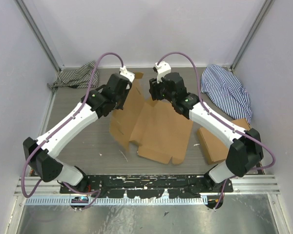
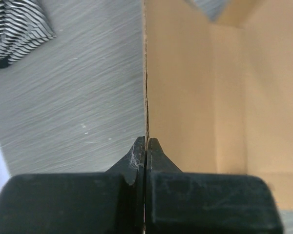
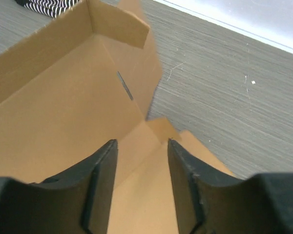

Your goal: Fold the paper box

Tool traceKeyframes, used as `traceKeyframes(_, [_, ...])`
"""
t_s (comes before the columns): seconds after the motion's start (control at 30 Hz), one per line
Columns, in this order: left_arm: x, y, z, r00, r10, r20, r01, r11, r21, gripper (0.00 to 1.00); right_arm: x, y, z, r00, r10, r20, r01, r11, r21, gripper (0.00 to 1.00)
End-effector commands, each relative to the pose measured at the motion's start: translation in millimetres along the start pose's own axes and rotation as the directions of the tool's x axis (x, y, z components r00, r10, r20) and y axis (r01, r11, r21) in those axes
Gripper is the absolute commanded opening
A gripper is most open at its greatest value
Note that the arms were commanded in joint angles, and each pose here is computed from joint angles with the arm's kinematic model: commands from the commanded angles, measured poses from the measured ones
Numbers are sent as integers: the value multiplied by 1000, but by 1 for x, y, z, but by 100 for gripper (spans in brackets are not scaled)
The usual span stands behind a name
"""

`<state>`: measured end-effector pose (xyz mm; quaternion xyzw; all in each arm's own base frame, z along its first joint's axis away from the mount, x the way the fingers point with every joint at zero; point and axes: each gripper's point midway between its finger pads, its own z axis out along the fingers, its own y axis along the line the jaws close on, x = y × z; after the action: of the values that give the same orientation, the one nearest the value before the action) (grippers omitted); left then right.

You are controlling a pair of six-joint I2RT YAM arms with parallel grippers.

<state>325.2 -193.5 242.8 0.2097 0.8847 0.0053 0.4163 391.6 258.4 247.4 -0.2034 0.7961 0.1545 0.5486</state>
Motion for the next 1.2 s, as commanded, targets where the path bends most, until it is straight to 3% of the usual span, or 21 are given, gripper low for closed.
traceKeyframes(0.0, [-8,32,-5,991,133,-19,-134,958,-254,0,-38,-10,-13,996,81,39,-83,995,53,62])
traceKeyframes(0.2, [0,41,-6,951,286,-116,-308,843,-441,0,-40,-57,-19,974,221,57,-228,963,147,64])
traceKeyframes(0.3, [1,40,-10,914,371,-163,-397,743,-539,0,-26,-96,-17,946,318,56,-322,923,211,64])
traceKeyframes(0.4, [0,30,-11,878,450,-164,-449,653,-611,0,-13,-117,-13,931,359,59,-363,902,234,64])
traceKeyframes(0.5, [-3,12,-13,841,527,-120,-474,613,-633,0,-5,-121,-5,931,362,46,-363,907,213,64])
traceKeyframes(0.63, [-6,3,-24,835,549,-34,-449,645,-619,0,-4,-128,5,926,377,35,-377,909,181,63])
traceKeyframes(0.8, [-13,-2,-41,847,523,97,-394,739,-546,0,-6,-137,17,908,417,35,-419,904,87,61])
traceKeyframes(1.03, [-3,-15,-54,845,490,215,-399,845,-356,0,1,-141,52,895,447,0,-444,890,-100,54])
traceKeyframes(1.17, [9,-28,-55,851,465,243,-412,879,-241,0,4,-146,60,885,465,6,-460,879,-127,53])
